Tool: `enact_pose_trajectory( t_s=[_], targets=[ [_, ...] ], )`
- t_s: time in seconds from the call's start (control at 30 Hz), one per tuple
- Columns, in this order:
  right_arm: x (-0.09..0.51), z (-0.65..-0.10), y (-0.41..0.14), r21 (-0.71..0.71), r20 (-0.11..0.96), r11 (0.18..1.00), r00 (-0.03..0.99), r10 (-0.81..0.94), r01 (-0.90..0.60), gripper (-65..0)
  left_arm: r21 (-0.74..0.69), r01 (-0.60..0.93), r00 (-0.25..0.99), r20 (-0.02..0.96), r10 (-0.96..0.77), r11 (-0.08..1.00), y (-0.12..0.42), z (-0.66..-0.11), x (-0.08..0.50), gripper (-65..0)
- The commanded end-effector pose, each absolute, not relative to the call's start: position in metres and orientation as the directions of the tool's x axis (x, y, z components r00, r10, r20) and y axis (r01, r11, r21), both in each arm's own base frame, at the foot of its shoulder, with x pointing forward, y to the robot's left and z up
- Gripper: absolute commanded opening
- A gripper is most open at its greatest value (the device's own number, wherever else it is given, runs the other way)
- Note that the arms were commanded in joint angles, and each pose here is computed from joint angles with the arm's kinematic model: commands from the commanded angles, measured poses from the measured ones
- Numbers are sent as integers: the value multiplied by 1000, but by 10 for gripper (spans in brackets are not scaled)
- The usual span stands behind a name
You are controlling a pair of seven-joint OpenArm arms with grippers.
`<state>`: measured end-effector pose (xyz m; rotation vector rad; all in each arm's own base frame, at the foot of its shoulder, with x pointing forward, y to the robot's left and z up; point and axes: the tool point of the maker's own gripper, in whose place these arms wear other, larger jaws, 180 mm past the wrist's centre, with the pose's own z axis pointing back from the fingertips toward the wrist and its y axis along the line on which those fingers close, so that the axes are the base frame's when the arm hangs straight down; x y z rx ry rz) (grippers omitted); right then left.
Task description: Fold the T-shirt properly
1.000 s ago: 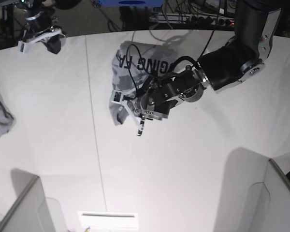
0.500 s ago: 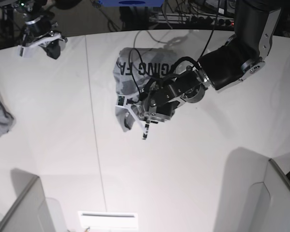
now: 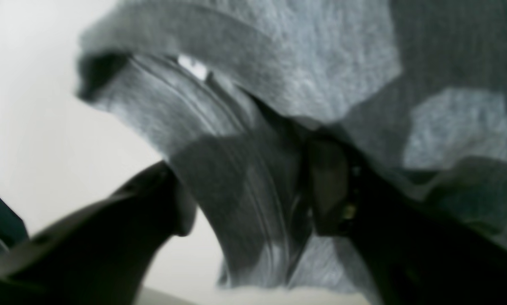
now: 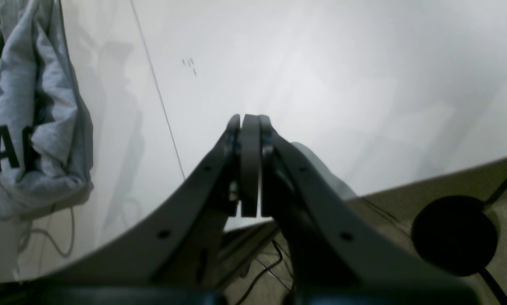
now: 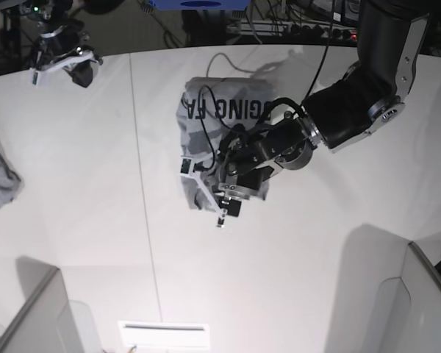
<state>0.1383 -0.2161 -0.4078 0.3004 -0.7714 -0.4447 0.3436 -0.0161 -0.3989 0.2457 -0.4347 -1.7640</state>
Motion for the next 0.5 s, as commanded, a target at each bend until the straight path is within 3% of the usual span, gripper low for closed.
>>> enact_pose_trajectory(
  t_s=[0.0, 0.13, 0.27, 0.4, 0.47],
  targets=[
    [141, -400, -218, 423, 621, 868, 614, -486, 259, -650, 467, 863, -252, 71, -965, -191, -25, -378, 360, -212],
    [142, -399, -218, 423, 624, 869, 613, -485, 256, -650, 524, 839, -251, 126, -960, -150, -34, -349, 374, -174],
    [142, -398, -218, 421, 627, 871, 613, -481, 253, -650, 592, 805, -171, 290, -942, 36, -36, -298, 397, -181],
    [143, -398, -219, 419, 629, 873, 613, -478, 250, -650, 608, 741, -48, 473, -880, 286, -5, -256, 407, -194],
    [143, -397, -219, 419, 630, 873, 613, -478, 250, -650, 592, 702, 11, 549, -836, 397, 18, -245, 402, -267]
  ],
)
